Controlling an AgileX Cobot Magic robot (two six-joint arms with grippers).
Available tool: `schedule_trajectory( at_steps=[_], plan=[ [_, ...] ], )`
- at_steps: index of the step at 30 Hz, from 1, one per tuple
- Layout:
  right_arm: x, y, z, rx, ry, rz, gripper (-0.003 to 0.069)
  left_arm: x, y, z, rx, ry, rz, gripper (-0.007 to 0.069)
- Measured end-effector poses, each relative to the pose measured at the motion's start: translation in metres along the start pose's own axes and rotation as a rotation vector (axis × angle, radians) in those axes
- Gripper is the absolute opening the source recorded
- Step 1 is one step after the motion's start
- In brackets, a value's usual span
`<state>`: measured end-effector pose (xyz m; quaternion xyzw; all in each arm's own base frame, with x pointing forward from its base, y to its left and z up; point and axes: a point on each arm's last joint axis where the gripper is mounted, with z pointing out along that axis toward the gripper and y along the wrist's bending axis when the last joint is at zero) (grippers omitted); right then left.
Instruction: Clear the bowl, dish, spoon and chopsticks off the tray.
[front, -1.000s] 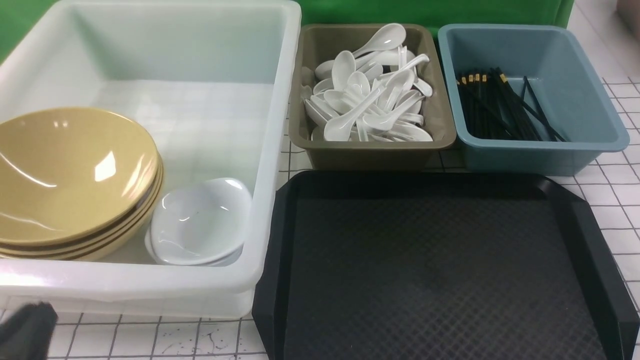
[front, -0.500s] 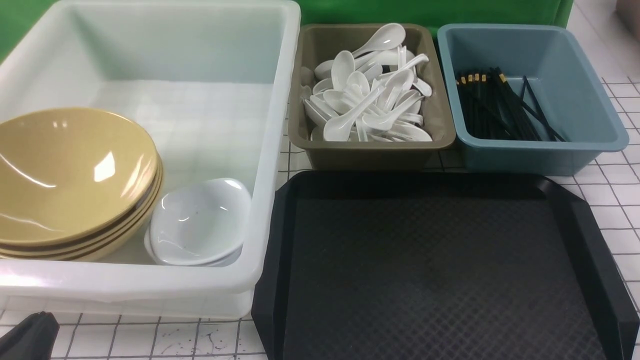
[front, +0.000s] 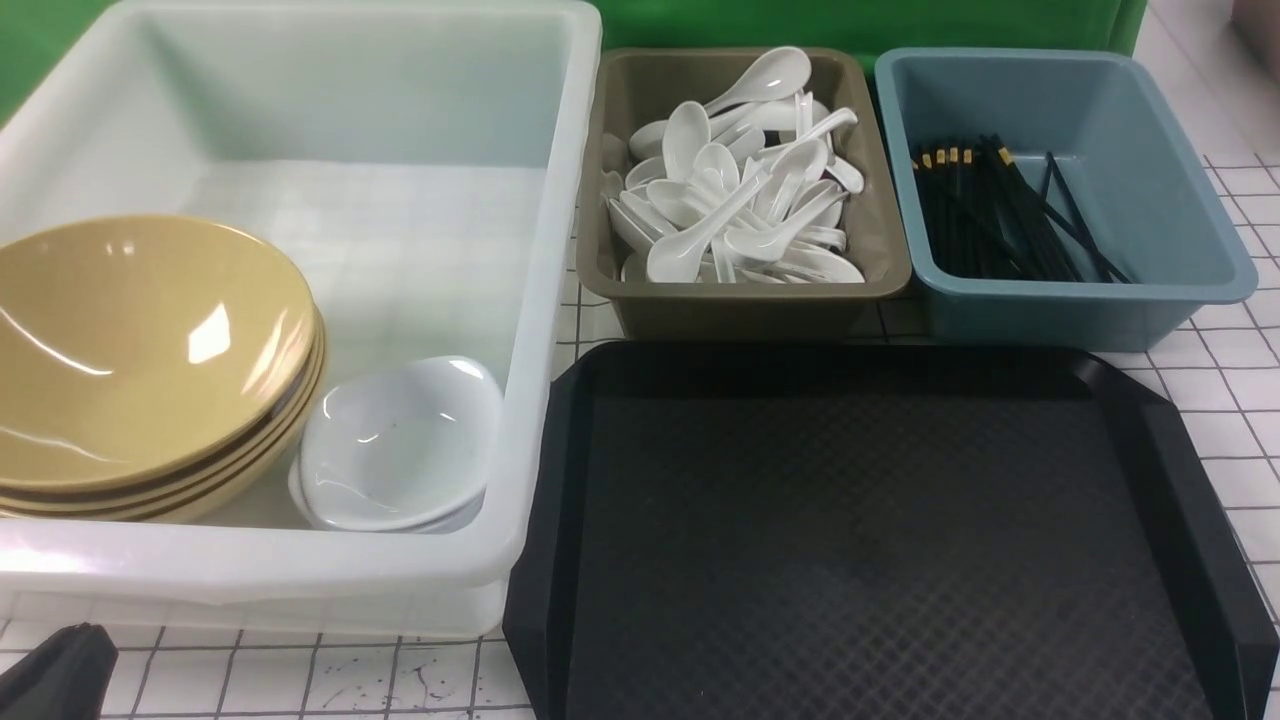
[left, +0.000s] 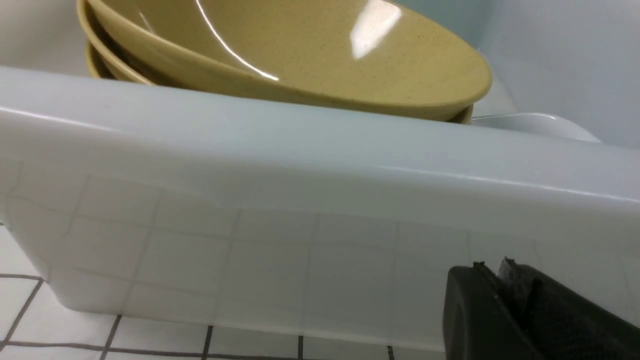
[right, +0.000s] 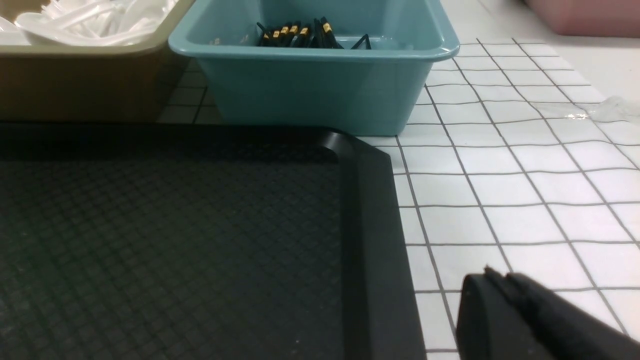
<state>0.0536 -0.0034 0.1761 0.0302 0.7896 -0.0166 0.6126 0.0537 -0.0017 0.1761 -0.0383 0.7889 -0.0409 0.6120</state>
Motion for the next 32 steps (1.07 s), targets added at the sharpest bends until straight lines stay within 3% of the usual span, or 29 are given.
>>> schedule_trajectory(
  at_steps=[32],
  plan=[
    [0.0, 0.0, 0.0, 0.0, 0.0, 0.0, 0.0108, 0.0, 0.0, 0.0, 0.0, 0.0, 0.005, 0.0027]
  ],
)
